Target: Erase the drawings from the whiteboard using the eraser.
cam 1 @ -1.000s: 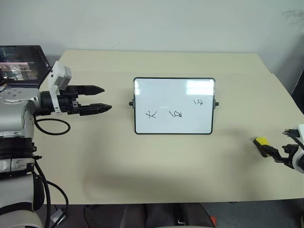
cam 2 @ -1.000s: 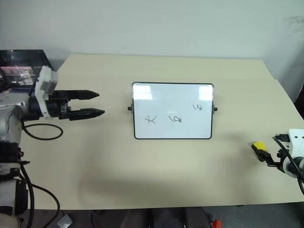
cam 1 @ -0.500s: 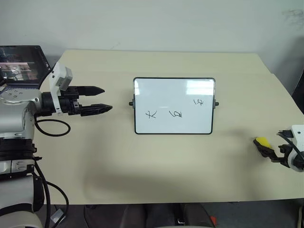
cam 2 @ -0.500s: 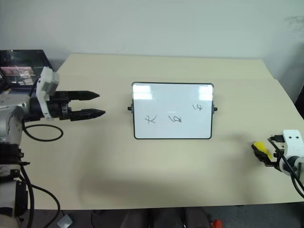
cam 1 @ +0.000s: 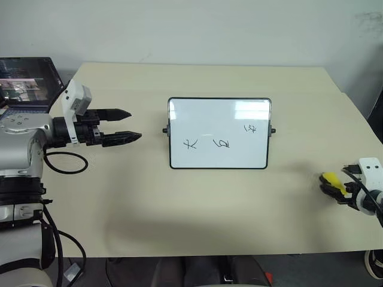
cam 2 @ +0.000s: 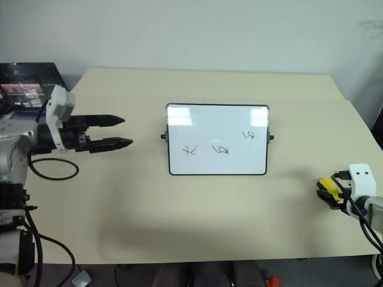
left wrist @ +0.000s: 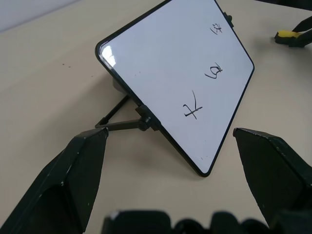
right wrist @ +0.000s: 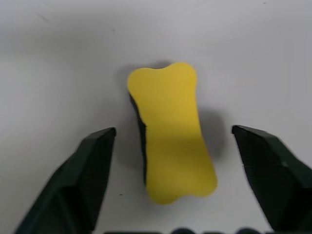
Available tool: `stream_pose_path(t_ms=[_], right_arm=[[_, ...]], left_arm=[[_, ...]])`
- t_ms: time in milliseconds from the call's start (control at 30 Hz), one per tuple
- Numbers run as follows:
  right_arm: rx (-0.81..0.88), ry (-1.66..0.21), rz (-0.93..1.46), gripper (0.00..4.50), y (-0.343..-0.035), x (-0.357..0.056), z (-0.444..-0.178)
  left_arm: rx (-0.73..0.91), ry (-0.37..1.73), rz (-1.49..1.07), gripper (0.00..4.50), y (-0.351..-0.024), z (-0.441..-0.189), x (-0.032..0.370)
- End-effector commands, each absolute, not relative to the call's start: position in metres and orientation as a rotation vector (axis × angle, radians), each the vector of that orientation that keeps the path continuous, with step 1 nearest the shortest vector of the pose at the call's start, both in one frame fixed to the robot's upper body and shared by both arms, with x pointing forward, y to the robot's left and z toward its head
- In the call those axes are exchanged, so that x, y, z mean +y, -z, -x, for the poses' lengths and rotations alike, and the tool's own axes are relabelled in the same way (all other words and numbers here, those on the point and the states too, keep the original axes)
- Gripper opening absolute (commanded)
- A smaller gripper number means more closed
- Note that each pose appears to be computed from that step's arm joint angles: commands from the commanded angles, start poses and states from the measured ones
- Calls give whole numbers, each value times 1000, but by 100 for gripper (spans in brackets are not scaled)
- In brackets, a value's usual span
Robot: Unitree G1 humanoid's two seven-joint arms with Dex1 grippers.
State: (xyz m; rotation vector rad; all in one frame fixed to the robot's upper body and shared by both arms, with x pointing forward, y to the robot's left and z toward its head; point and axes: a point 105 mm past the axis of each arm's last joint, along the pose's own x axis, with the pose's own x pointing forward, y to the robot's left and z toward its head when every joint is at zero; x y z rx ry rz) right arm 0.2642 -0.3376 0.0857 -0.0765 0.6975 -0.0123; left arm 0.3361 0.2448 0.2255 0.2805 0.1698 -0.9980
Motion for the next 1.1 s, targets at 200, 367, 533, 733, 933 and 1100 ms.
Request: stream_pose_path(t_ms=[200,367,533,733,933,1100], right_arm=[[636,38,93,119,-101,-348,-270],[622,32,83,113,-103,-347,-271],[619,32,87,113,-104,-348,-271],[540,21,97,113,-126,-344,-279],[226,-140,73,113,-208,-309,-302],[72,-308,9,113,-247,-267,-307]], left_arm=[[96,982,-315,450,-246,-334,245],[93,980,-316,450,-246,-335,244],[91,981,-318,450,-246,-336,242],[93,979,-319,450,-246,-336,242],[92,973,-320,450,-247,-336,243],[88,971,-319,450,-247,-336,243]])
